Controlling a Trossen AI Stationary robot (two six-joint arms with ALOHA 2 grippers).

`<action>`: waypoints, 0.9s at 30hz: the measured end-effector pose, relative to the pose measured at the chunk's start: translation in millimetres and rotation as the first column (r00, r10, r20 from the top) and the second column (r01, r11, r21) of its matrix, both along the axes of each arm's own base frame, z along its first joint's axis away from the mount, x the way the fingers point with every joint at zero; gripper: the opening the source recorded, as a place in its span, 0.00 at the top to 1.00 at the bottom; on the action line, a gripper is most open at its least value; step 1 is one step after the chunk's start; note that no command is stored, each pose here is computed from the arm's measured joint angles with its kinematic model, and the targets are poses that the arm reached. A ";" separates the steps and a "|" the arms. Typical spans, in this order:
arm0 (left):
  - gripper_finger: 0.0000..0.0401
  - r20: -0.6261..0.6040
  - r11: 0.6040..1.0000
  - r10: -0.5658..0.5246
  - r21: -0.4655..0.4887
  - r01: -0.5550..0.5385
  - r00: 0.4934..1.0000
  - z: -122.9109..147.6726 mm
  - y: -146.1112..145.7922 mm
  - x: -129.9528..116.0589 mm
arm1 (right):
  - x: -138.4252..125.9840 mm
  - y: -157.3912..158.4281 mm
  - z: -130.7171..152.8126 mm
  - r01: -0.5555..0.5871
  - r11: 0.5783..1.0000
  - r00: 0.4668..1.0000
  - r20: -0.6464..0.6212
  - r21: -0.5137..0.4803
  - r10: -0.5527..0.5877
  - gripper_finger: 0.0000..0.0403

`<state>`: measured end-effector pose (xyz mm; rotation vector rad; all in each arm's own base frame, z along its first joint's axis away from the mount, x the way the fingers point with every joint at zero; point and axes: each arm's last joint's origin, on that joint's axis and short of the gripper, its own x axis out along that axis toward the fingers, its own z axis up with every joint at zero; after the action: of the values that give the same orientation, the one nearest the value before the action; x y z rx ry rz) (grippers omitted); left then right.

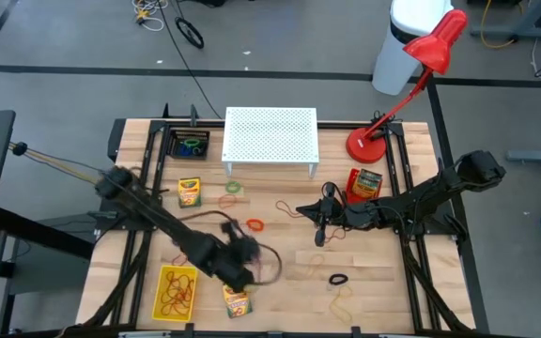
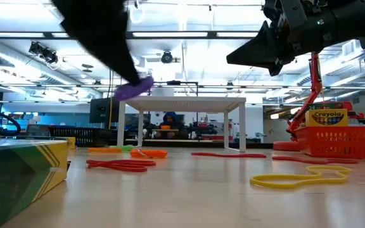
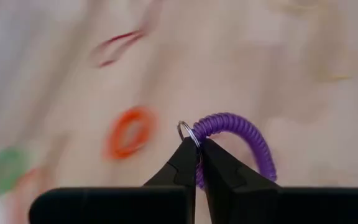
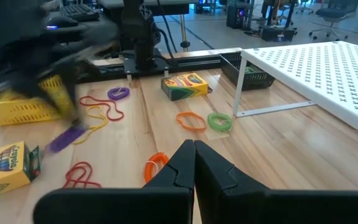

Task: Pick & Place Office Desk Supplies
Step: Put the bottom purple spring rubber band into the black bin

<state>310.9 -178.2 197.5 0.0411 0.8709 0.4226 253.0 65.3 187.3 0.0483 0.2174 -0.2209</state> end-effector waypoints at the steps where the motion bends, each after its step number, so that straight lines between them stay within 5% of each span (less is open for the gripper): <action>1: 0.97 -0.003 1.000 0.028 0.007 -0.028 1.000 2.0 7.4 -9.0 | 0.0 0.0 0.0 0.000 1.000 1.000 0.000 0.000 0.000 0.99; 10: 0.97 0.186 0.961 0.273 -0.082 -0.262 0.944 29.6 82.9 -103.4 | 0.0 0.0 -0.1 0.000 1.000 1.000 -0.001 0.000 0.000 0.99; 15: 0.96 0.188 0.860 0.510 -0.074 -0.505 0.840 37.0 145.8 -144.2 | 0.0 0.0 -0.2 0.000 1.000 1.000 -0.002 0.000 0.000 0.99; 20: 0.96 0.143 0.740 0.663 0.030 -0.672 0.735 44.4 200.3 -165.1 | 0.0 0.0 -0.2 0.000 1.000 1.000 -0.002 -0.001 0.000 0.99; 24: 0.96 0.080 0.647 0.746 0.150 -0.748 0.661 46.4 239.6 -173.4 | 0.0 0.1 -0.1 0.000 1.000 1.000 -0.001 0.000 0.000 0.99; 27: 0.96 0.010 0.623 0.767 0.233 -0.747 0.642 43.8 268.5 -173.6 | 0.0 0.0 -0.1 0.000 1.000 1.000 -0.001 0.000 0.000 0.99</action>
<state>137.4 90.4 241.3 -0.1193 0.9014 1.3408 253.0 65.4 187.2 0.0480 0.2180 -0.2208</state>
